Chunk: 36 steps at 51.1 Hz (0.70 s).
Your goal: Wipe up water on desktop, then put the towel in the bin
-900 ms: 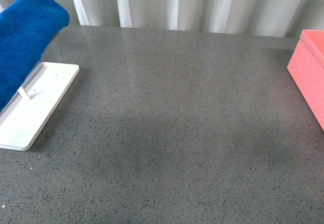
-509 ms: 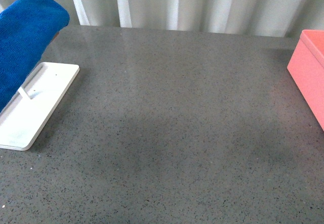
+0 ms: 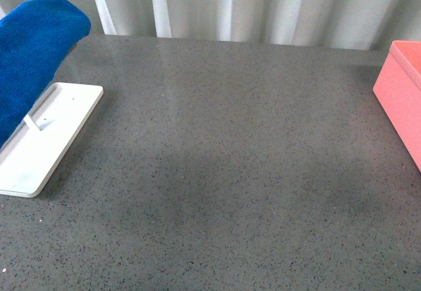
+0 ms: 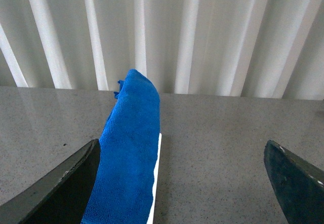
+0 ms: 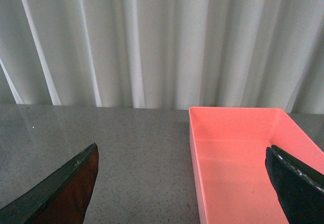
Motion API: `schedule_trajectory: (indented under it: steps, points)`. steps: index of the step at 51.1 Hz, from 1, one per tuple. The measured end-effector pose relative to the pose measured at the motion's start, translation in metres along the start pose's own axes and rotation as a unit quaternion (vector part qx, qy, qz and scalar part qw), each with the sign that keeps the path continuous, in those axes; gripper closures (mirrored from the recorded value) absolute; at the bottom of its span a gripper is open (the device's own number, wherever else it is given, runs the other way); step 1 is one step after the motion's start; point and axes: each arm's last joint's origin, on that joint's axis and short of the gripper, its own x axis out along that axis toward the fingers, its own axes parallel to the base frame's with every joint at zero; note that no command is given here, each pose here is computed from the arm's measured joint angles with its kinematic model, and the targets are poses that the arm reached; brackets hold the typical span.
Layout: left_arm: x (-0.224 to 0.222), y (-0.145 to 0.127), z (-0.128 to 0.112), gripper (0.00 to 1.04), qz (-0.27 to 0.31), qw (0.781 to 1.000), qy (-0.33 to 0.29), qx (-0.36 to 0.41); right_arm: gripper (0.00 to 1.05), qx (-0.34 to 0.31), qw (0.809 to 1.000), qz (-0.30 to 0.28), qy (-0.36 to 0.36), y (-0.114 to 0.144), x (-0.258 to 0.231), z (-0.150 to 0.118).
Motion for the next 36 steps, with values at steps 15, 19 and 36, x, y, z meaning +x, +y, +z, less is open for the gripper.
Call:
schedule_trajectory:
  steps: [15,19,36]
  points:
    - [0.007,-0.005,0.001,0.07,0.078,0.991,0.109,-0.016,0.07,0.0,1.0,0.0,0.0,0.0,0.0,0.0]
    - [0.02,-0.012,0.01,0.07,0.065,0.991,0.113,-0.023,0.07,0.0,1.0,0.001,0.0,0.0,0.0,0.0]
    - [0.126,-0.038,0.067,0.07,-0.015,0.995,0.096,-0.007,0.07,0.0,1.0,0.0,0.0,0.0,0.0,0.0]
